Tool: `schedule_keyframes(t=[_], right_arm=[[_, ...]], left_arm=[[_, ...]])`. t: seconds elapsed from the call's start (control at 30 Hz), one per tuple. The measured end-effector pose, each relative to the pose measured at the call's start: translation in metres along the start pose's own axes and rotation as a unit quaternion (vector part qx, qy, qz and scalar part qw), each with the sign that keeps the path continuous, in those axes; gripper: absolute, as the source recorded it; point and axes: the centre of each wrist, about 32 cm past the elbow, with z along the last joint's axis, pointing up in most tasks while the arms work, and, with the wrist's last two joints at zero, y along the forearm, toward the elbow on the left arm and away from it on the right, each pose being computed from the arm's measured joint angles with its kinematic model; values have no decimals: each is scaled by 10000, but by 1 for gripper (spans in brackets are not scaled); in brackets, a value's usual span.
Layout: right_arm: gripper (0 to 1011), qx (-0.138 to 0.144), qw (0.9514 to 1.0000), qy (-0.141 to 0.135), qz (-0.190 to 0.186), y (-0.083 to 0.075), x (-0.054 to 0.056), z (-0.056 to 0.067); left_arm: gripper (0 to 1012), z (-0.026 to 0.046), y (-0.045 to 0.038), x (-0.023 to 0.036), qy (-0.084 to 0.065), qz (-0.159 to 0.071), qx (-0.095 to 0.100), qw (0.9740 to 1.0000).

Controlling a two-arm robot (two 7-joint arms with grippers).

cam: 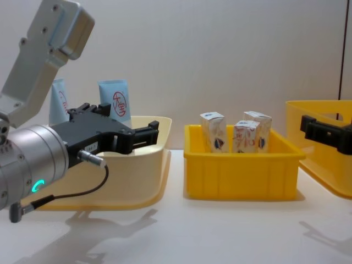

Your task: Bimanual collaborative sorting of washing and personal care products

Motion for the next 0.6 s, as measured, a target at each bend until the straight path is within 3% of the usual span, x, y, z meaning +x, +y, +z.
schedule_keyframes(t=[0.6], right_arm=[[1001, 0, 10000, 0, 0, 0, 0, 0]], left_arm=[[1003, 0, 0, 0, 0, 0, -1, 10000]])
